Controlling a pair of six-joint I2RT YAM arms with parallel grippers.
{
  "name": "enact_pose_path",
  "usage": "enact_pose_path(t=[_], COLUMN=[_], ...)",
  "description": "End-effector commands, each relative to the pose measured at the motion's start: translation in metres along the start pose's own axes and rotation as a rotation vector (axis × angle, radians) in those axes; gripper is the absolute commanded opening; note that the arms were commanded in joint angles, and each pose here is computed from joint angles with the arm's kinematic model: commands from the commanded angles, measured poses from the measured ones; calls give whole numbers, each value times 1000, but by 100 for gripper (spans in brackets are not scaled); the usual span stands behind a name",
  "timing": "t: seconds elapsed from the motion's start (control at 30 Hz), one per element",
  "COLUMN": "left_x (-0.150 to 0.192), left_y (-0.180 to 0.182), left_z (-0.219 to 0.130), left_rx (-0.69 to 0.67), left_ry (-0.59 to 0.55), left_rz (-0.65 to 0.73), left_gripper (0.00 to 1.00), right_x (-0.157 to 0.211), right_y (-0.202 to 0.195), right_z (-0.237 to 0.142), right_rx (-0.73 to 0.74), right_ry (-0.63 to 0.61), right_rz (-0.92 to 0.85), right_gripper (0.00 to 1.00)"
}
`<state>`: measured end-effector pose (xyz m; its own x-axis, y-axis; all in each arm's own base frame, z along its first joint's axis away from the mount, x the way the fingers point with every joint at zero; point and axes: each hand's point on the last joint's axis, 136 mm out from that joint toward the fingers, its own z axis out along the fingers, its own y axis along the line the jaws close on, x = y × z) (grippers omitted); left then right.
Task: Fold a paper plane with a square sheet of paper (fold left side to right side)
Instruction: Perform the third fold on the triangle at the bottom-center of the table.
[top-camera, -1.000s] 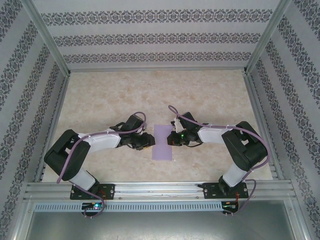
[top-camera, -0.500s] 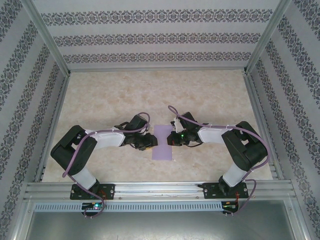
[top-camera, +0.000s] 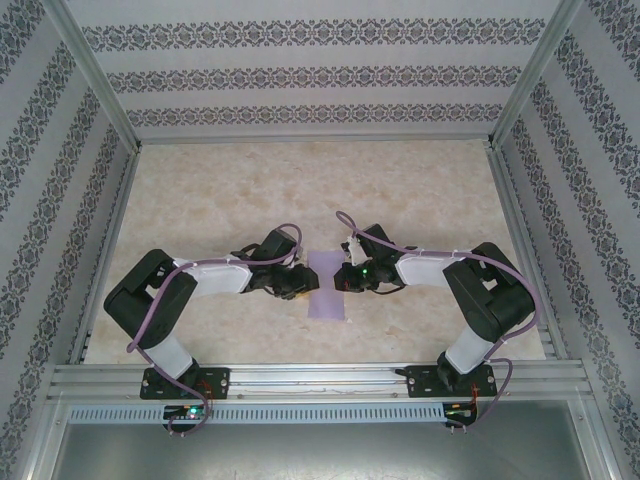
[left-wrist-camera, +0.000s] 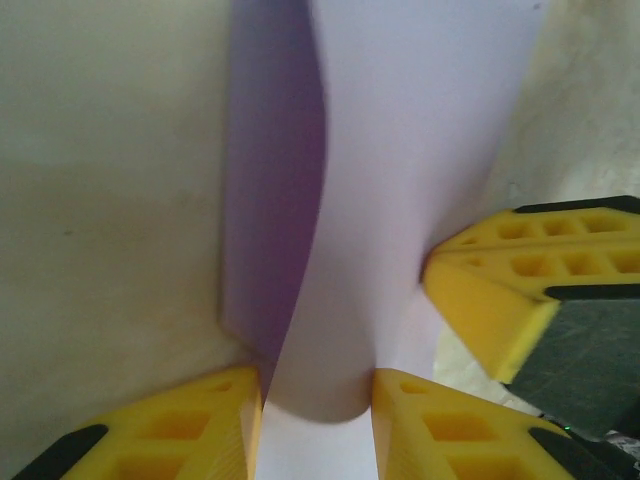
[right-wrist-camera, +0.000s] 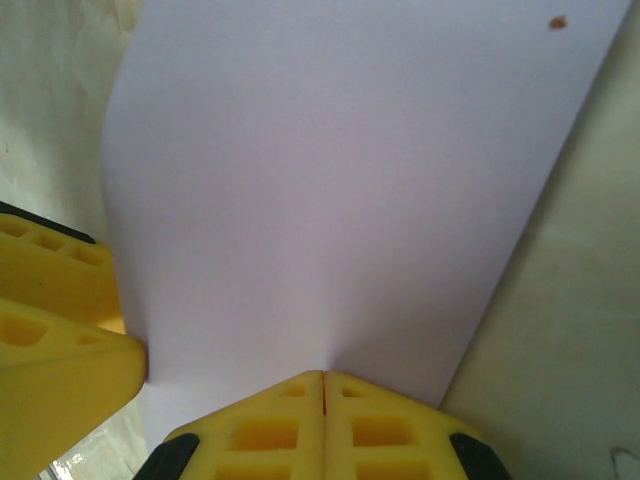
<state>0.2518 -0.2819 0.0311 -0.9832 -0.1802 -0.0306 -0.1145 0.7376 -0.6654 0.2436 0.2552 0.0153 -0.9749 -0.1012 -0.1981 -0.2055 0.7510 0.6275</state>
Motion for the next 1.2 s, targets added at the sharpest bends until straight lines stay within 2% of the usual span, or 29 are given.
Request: enact_pose_path(t=[0.0, 0.63, 0.9, 1.07, 1.17], left_x=[-2, -14, -20, -25, -23], left_y=[-12, -19, -12, -13, -10], left_z=[3, 2, 2, 1, 2], left_rx=[50, 69, 50, 43, 30], left_ry=[-17, -65, -83, -88, -75], left_rz=[0, 9, 3, 9, 4], left_gripper=[34, 38, 45, 44, 37], right_x=[24, 22, 20, 21, 19], right_y=[-17, -16, -16, -17, -15], right_z=[7, 7, 7, 7, 7], right_rx=[47, 39, 43, 46, 41], right_ry=[86, 84, 81, 81, 77], right_rz=[43, 39, 33, 34, 30], right_gripper=[0, 0, 0, 0, 0])
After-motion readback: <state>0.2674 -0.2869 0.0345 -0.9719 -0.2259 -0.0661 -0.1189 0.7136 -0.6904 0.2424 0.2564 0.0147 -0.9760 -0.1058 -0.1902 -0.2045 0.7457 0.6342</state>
